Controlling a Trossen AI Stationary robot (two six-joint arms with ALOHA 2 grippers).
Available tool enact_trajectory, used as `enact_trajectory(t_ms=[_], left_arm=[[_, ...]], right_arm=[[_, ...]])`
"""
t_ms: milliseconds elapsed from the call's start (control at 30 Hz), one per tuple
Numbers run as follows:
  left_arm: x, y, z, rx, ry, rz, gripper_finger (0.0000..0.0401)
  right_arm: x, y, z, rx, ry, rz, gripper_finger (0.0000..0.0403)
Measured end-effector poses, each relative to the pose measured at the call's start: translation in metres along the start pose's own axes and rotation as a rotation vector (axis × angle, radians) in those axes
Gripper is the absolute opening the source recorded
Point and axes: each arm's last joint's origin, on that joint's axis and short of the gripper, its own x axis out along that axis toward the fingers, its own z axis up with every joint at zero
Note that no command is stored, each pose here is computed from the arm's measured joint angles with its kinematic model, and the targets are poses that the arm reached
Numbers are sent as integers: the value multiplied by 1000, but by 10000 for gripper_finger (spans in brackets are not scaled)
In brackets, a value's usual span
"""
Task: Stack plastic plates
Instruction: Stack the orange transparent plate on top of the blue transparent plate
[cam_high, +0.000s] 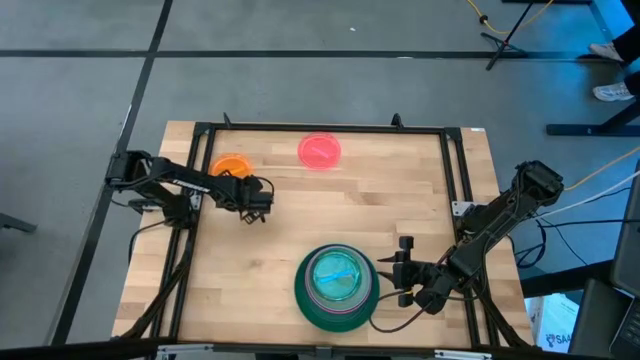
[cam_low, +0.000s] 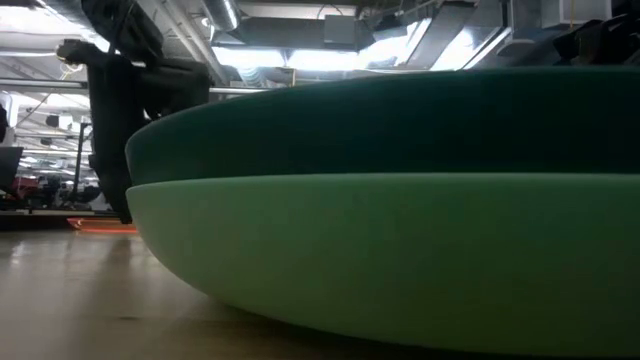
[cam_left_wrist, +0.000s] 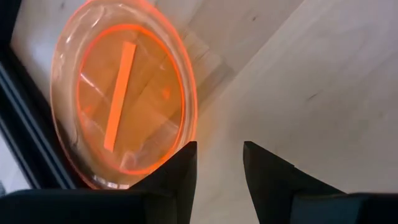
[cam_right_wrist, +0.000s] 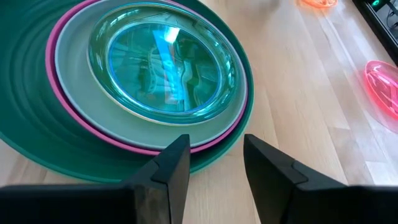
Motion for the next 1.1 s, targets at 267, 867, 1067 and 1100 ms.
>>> enact_trajectory(t_ms=[267,867,1067,1100], left_arm=[[19,7,-4,56,-69,97,124],[40,15,-8,55,-67,87,15],[37,8,-6,106,-140,93,4],[35,6,-5,117,-155,86,3]], right_arm=[[0,0,0,-1,0,0,143],[0,-1,1,-10,-22,-46,143],[0,-2,-2,-65,8,-45,143],[0,-3,-4,-94,29,-33,143]])
